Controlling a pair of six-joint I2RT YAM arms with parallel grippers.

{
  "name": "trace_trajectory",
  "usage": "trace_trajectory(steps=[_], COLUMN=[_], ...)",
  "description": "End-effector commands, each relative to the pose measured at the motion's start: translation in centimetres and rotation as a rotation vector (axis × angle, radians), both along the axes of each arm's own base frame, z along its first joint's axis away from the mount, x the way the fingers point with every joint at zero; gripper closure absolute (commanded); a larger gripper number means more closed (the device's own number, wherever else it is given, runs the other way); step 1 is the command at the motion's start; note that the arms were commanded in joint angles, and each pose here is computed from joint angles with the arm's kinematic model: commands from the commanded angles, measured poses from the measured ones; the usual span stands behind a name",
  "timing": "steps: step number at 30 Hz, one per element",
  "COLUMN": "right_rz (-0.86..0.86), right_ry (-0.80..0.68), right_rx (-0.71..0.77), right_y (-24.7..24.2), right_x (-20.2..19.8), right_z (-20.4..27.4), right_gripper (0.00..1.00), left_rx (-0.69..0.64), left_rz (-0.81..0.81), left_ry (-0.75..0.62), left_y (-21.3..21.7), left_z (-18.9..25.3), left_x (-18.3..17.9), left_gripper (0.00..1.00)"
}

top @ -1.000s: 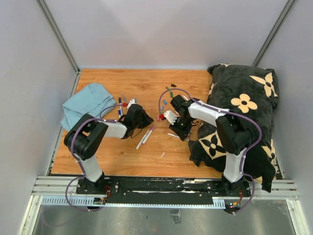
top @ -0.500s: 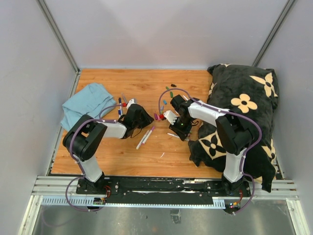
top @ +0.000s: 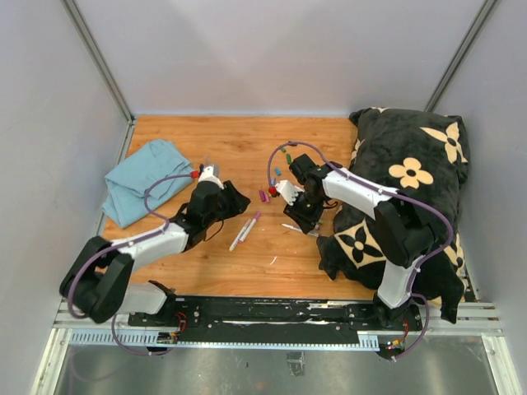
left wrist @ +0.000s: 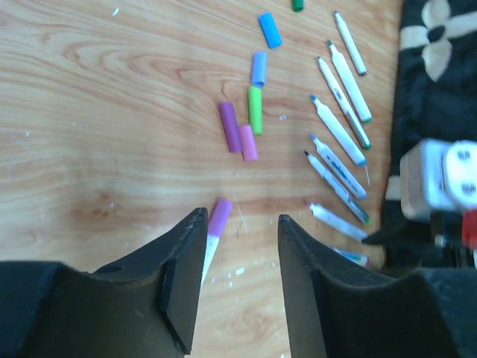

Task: Open the pen caps
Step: Place the pen cap at the center of the board, then pick up the pen from the center of the board.

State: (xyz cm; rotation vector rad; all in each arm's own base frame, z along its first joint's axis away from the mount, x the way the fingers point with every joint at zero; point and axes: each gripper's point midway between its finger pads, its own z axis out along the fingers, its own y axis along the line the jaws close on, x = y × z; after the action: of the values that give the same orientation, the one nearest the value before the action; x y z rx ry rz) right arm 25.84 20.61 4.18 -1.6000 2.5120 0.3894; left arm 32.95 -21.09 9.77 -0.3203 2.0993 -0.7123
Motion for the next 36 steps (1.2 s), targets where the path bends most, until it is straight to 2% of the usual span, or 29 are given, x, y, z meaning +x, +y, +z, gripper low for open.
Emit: trace_trajectory(steps=[1,4,6,10,24,36], right_rz=[0.055,0.067,0.076,0.093,0.115,0.120], right_ry=[-0.042,-0.055,-0.069,-0.087,-0.104,-0.097], right_rx=[0.067,0.094,0.116,0.157,0.209,0.207], right_y=[1.4,1.6,1.9,2.3,2.7,2.7], right_x=[0.0,-0.1,-0.1,-0.3,-0.6,-0.7], right_z=[2.6,3.4,4.0,5.0,6.1,5.9], right_gripper=[0.61,0.61,0.60,0.60,0.60,0.60], left_rx=[0.072,0.056,0.035,0.005,-0.023,0.125], left_rz=[-0.123,-0.173,-0.207,-0.253,-0.369,-0.343], left_ry=[-0.113,-0.183,-0.218,-0.245,-0.160,-0.118], left_y=[1.2,1.5,1.5,1.4,0.1,-0.6], left_z=[0.7,1.4,1.9,2.2,0.5,-0.9], left_x=[-2.8,-4.6,-5.8,-7.3,-10.1,-11.2], left_gripper=[0.52,0.46,0.39,0.31,0.30,0.30])
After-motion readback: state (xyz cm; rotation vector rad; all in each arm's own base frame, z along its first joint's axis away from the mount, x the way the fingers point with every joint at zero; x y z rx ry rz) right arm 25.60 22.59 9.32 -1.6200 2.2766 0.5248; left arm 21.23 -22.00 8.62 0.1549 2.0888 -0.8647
